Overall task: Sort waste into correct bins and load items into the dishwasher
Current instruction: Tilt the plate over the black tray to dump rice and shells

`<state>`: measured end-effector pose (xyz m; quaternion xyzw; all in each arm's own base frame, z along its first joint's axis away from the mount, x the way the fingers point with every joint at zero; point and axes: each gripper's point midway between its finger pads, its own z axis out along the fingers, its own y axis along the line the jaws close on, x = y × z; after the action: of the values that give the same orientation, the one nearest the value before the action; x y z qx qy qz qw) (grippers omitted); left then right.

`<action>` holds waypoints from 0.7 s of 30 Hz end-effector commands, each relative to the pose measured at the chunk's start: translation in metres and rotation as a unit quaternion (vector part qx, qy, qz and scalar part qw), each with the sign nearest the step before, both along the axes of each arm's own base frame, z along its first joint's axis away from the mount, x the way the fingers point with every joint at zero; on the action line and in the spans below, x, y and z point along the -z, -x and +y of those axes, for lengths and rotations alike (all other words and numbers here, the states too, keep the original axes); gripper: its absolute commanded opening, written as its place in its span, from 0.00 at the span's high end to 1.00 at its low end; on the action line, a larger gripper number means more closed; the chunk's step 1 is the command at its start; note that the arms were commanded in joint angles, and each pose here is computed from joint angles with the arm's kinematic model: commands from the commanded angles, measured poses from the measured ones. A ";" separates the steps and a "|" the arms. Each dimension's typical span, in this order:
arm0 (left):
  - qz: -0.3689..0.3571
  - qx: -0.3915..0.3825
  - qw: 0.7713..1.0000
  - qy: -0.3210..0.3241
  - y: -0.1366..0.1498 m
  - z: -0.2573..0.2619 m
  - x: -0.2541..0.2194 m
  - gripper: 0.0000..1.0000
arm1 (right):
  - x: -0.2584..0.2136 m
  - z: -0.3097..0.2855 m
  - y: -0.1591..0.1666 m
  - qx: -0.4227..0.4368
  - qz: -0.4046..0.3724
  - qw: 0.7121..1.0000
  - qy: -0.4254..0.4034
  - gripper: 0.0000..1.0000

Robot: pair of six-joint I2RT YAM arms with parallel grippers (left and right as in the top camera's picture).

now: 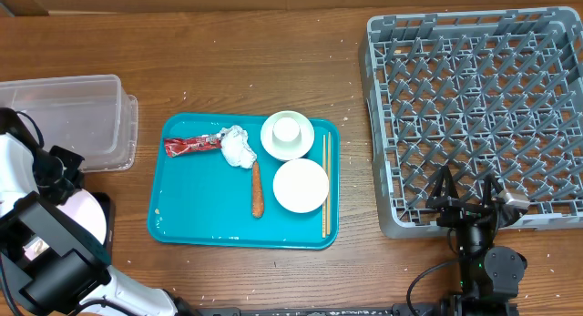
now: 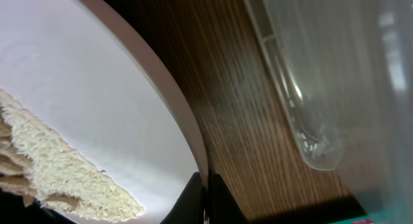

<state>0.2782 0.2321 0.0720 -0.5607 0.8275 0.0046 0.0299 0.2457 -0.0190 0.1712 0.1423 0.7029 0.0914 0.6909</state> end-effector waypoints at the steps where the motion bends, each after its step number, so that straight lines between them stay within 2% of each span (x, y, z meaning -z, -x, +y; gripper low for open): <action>1: -0.030 0.002 0.999 -0.027 -0.014 0.009 -0.031 0.96 | 0.001 -0.003 0.000 0.008 -0.002 1.000 0.003 0.00; 15: -0.059 0.005 0.997 -0.046 -0.024 0.016 -0.082 0.96 | 0.001 -0.003 0.000 0.008 -0.002 1.000 0.003 0.00; 21: -0.088 0.006 0.996 -0.012 -0.028 0.005 -0.091 0.96 | 0.001 -0.003 0.000 0.008 -0.002 1.000 0.003 0.00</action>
<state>0.2976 0.2408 0.1361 -0.5585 0.8265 -0.0082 0.0692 0.2457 -0.0190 0.1710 0.1424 0.7032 0.0915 0.6906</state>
